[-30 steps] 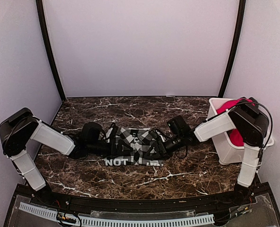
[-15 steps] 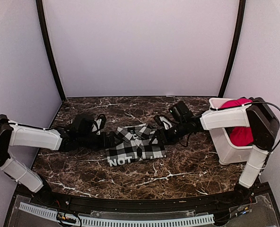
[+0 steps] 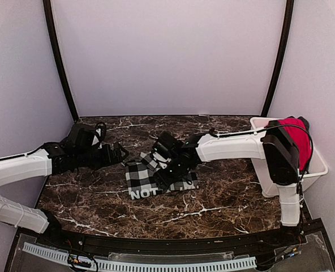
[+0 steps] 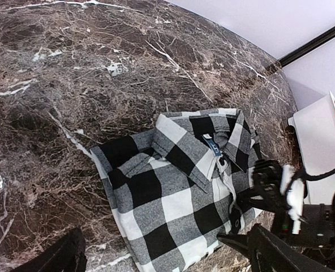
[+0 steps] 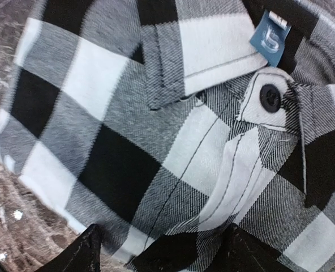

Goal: Fold and stack the mixed laundry pile
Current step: Move the square-folded shirt to the corner of the board.

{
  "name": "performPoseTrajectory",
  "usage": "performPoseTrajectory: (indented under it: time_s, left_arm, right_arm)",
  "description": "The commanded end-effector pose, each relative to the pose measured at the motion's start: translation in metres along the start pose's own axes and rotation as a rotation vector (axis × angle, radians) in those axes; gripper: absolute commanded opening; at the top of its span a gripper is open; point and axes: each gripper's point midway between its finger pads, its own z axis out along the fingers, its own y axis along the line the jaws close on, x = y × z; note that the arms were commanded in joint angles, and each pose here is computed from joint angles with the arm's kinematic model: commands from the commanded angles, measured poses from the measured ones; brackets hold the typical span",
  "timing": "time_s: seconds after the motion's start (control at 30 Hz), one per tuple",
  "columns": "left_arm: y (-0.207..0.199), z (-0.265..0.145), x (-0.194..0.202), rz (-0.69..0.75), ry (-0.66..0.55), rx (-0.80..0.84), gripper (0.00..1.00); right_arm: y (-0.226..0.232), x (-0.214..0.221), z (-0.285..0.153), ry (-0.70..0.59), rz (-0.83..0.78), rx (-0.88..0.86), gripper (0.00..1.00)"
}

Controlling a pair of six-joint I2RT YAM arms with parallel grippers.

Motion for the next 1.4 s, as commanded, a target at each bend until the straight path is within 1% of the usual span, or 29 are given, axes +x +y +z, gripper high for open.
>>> performPoseTrajectory:
  time_s: [0.0,0.13,0.23,0.37,0.53,0.63,0.73,0.8,0.83,0.87,0.9,0.93,0.97,1.0,1.03,1.07,1.1,1.13,1.17,1.2,1.23,1.27,1.3,1.33,1.37]
  left_arm:
    - [0.011,-0.012,-0.004,-0.017,-0.026,-0.041,0.99]
    - [0.012,-0.012,-0.004,-0.023,-0.029,-0.04,0.99]
    - [0.014,-0.013,-0.004,-0.024,-0.032,-0.04,0.99]
    - [0.018,-0.016,-0.004,-0.02,-0.039,-0.05,0.99]
    - [0.025,-0.018,-0.002,-0.022,-0.043,-0.061,0.99]
    - [0.029,-0.013,-0.002,-0.018,-0.048,-0.06,0.99]
    - [0.027,0.001,-0.008,0.02,-0.038,-0.055,0.99]
    - [0.014,0.013,-0.014,0.061,-0.014,-0.022,0.99]
    - [0.014,0.024,-0.013,0.071,0.01,-0.028,0.99]
    - [-0.001,0.026,-0.026,0.1,-0.002,0.007,0.99]
    - [-0.002,0.038,-0.026,0.113,0.018,0.007,0.99]
    - [-0.018,0.041,-0.039,0.142,-0.001,0.045,0.99]
    - [-0.019,0.055,-0.038,0.154,0.018,0.042,0.99]
    - [-0.037,0.058,-0.053,0.18,-0.008,0.073,0.99]
    - [-0.036,0.074,-0.048,0.189,0.029,0.057,0.99]
    - [-0.054,0.078,-0.063,0.217,0.003,0.078,0.99]
    - [-0.053,0.095,-0.057,0.228,0.033,0.057,0.99]
    - [-0.074,0.099,-0.07,0.255,0.005,0.082,0.99]
    - [-0.07,0.119,-0.059,0.263,0.049,0.057,0.99]
    - [-0.088,0.122,-0.069,0.288,0.032,0.064,0.99]
    - [-0.083,0.142,-0.057,0.3,0.069,0.036,0.99]
    - [-0.099,0.146,-0.065,0.322,0.054,0.035,0.99]
    - [-0.093,0.165,-0.052,0.332,0.093,0.012,0.99]
    - [-0.104,0.169,-0.059,0.35,0.075,0.004,0.99]
    - [-0.098,0.186,-0.047,0.364,0.106,-0.021,0.99]
  right_arm:
    - [-0.023,0.006,0.023,0.068,0.012,0.157,0.72]
    - [-0.036,0.004,0.056,0.102,0.048,0.212,0.74]
    - [-0.056,0.003,0.075,0.125,0.101,0.227,0.74]
    - [-0.091,-0.008,0.082,0.128,0.16,0.221,0.73]
    - [-0.13,-0.037,0.084,0.089,0.186,0.209,0.73]
    - [-0.133,-0.054,0.09,0.077,0.154,0.174,0.72]
    - [-0.12,-0.074,0.091,0.049,0.134,0.099,0.71]
    - [-0.112,-0.094,0.075,-0.004,0.135,0.067,0.71]
    - [-0.109,-0.105,0.062,-0.038,0.139,0.051,0.71]
    - [-0.106,-0.115,0.045,-0.072,0.143,0.045,0.72]
    - [-0.106,-0.127,0.025,-0.12,0.146,0.041,0.72]
    - [-0.106,-0.137,0.005,-0.163,0.15,0.039,0.73]
    - [-0.106,-0.152,-0.03,-0.234,0.153,0.038,0.73]
    - [-0.109,-0.16,-0.055,-0.283,0.158,0.042,0.74]
    - [-0.113,-0.164,-0.075,-0.317,0.162,0.046,0.75]
    - [-0.121,-0.167,-0.095,-0.351,0.17,0.067,0.75]
    - [-0.129,-0.168,-0.113,-0.379,0.179,0.083,0.75]
    - [-0.136,-0.166,-0.126,-0.397,0.185,0.093,0.75]
    - [-0.146,-0.163,-0.138,-0.41,0.197,0.106,0.76]
    - [-0.155,-0.157,-0.146,-0.412,0.208,0.121,0.76]
    - [-0.163,-0.151,-0.154,-0.417,0.218,0.138,0.76]
    - [-0.171,-0.144,-0.161,-0.42,0.23,0.153,0.76]
    - [-0.177,-0.137,-0.164,-0.419,0.239,0.16,0.76]
    - [-0.182,-0.131,-0.169,-0.426,0.25,0.161,0.76]
    - [-0.187,-0.124,-0.171,-0.426,0.261,0.158,0.76]
